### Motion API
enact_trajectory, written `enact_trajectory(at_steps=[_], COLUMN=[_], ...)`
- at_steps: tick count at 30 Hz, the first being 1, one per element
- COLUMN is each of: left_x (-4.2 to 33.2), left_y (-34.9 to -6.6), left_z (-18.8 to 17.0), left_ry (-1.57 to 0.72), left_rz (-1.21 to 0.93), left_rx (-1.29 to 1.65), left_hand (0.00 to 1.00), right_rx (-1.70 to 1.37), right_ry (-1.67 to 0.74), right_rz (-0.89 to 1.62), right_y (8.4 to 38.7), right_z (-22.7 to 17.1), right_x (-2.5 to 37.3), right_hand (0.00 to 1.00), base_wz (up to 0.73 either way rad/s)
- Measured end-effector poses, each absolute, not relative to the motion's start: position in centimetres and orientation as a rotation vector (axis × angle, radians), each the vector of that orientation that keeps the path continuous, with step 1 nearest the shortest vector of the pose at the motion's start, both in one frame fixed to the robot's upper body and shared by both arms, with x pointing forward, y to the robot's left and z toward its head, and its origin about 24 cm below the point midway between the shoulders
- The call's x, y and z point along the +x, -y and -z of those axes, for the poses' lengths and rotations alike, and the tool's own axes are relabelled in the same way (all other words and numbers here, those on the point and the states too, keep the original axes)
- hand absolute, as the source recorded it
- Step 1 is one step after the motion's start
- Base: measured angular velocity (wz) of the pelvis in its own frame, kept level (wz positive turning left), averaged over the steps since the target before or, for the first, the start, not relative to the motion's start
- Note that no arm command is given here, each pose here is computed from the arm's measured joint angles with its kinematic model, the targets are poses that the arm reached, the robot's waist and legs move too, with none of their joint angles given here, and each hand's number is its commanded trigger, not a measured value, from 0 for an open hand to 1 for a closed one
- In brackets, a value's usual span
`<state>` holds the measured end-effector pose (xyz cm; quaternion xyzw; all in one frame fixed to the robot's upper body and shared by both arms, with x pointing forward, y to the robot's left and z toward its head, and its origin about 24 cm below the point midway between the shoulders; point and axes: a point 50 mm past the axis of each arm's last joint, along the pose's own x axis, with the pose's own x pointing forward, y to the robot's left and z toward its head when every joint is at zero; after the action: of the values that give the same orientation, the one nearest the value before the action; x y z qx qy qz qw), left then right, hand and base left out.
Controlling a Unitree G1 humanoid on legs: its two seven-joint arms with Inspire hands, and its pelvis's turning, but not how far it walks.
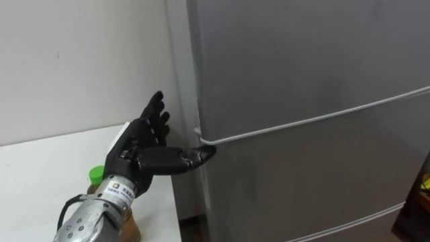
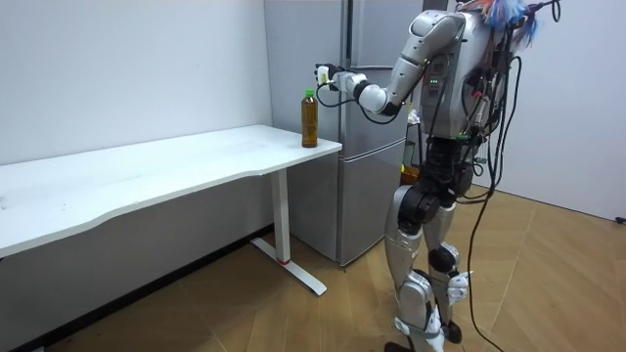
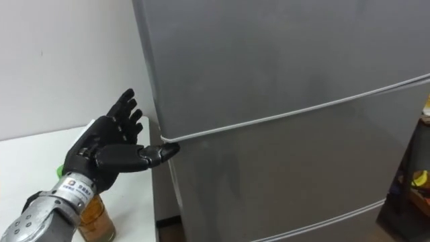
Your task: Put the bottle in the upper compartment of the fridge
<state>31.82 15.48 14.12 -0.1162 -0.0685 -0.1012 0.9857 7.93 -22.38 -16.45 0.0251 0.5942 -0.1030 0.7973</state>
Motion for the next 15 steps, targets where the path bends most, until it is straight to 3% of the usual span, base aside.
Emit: enact_trajectory(at_steps=[15], left_x=[32.6], left_y=[-15.4], left_z=[-16.2], left_ry=[0.184], left_rz=[0.219], left_rx=[-0.148], left_hand=[0.0], right_rx=[0.023], right_ry=[-1.27], right_rz=[0.193], right_y=[22.8], right_z=[16.2], right_x=[8.6], right_hand=[0.0], base_wz=[0.0])
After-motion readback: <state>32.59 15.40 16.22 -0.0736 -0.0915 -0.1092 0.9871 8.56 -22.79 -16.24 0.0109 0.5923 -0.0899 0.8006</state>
